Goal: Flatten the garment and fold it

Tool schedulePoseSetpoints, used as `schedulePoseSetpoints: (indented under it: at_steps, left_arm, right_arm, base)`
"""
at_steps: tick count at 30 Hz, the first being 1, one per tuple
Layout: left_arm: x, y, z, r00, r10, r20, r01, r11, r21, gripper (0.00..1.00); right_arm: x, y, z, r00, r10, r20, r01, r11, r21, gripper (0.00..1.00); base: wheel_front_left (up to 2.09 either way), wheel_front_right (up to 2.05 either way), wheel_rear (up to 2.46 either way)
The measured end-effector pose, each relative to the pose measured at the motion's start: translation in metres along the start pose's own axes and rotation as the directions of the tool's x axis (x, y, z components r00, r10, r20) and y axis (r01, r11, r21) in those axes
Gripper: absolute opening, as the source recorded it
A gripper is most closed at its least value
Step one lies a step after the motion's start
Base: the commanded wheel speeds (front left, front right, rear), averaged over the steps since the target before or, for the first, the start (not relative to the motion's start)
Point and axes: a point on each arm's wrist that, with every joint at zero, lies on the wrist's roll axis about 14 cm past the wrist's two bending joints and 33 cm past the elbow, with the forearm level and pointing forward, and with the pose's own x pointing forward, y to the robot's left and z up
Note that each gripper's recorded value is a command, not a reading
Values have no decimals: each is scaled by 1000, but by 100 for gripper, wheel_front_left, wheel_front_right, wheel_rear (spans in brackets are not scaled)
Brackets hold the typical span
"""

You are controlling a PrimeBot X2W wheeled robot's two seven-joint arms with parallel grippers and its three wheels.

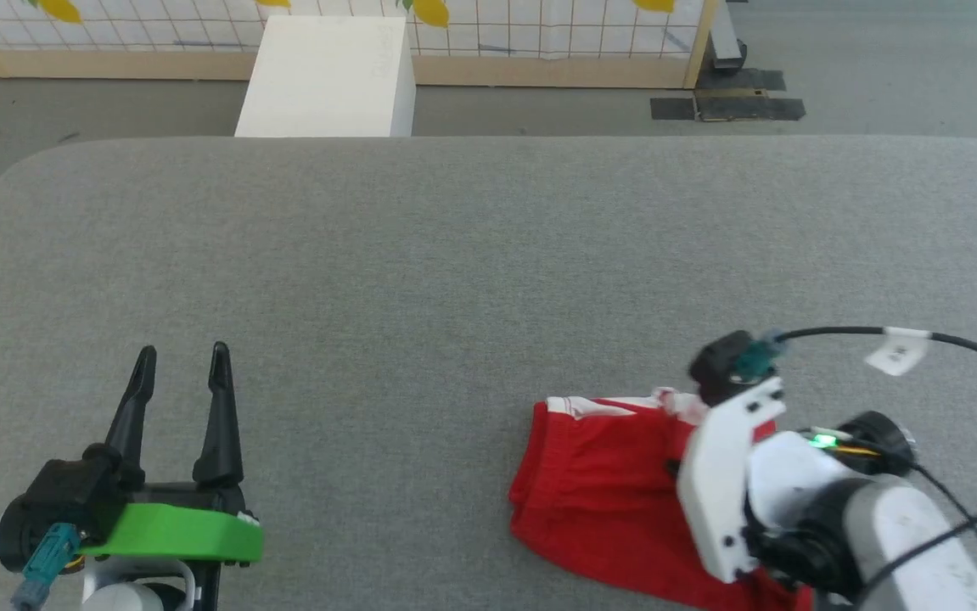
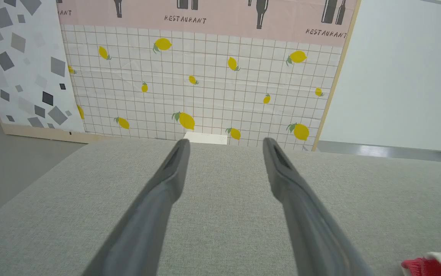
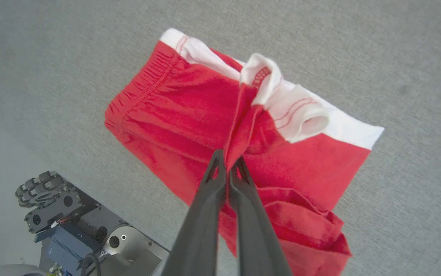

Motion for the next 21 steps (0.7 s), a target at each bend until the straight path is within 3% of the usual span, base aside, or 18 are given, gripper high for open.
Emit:
schedulePoseSetpoints:
  at_steps: [7, 15, 16, 21]
  left_arm:
    - [-7, 9, -2, 1000, 22, -14, -22, 1000, 18, 100]
    - [-13, 19, -6, 998, 49, -32, -48, 998, 31, 100]
    - [-13, 20, -9, 998, 53, -39, -52, 998, 29, 100]
    - [-10, 17, -11, 998, 44, -40, -43, 999, 21, 100]
  right_arm:
    - [25, 52, 20, 989, 149, 10, -148, 986, -82, 0]
    - [49, 72, 16, 980, 197, -28, -199, 974, -107, 0]
    - [54, 76, 19, 978, 207, -12, -207, 972, -115, 100]
    - [47, 96, 32, 956, 291, 48, -285, 953, -106, 100]
  base:
    - [0, 0, 0]
    - [0, 0, 0]
    - [0, 0, 0]
    - [0, 0, 0]
